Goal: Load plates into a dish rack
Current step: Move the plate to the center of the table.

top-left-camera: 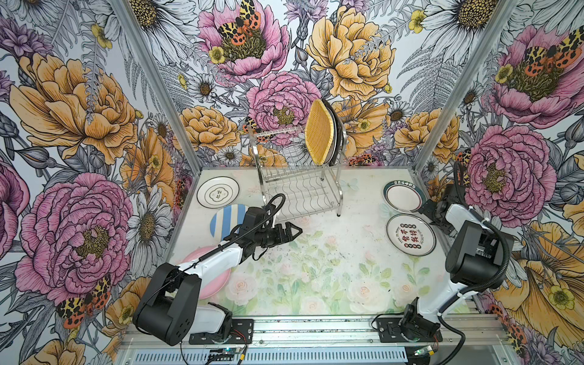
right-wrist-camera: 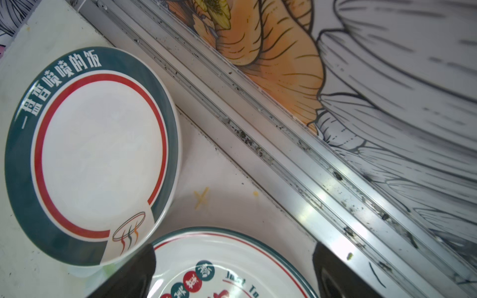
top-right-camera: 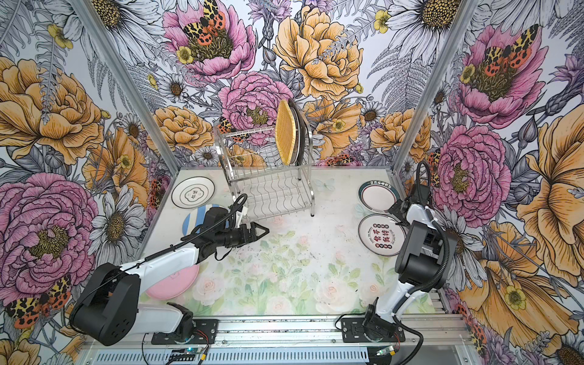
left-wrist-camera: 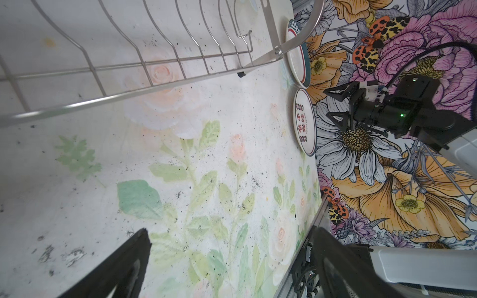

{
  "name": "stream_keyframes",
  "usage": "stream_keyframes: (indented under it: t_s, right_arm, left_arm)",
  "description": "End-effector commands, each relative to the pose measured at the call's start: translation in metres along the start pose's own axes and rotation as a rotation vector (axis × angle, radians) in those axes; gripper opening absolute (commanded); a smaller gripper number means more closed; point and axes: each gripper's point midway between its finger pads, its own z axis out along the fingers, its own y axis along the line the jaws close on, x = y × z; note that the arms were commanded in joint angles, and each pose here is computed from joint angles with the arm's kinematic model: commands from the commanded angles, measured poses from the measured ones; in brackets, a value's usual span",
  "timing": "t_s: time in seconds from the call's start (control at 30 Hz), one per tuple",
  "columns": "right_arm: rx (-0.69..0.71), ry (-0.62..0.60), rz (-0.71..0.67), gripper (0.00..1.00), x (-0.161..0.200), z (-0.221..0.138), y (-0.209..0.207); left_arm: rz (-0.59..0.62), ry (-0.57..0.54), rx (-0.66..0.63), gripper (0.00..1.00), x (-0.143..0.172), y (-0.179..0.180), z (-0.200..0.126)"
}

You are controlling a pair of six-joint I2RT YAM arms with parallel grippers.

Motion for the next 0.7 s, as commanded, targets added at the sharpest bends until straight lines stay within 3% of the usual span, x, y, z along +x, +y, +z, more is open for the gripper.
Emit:
stream_keyframes:
  t_s: [0.0, 0.3, 0.67]
  right_arm:
    - [-0.067, -0.013, -0.008, 0.95, -0.013, 0.009, 0.015]
    - [-0.144, 0.048, -0.018, 0.95, 0.002, 0.024, 0.027]
    - [-0.222, 0.084, -0.066, 0.93, 0.023, 0.014, 0.048]
  left_arm:
    - [0.039, -0.002, 0.040, 0.99, -0.005, -0.013, 0.001]
    - [0.037, -0.001, 0.036, 0.99, -0.004, -0.012, 0.001]
    - [0.042, -0.005, 0.035, 0.99, -0.005, -0.012, 0.001]
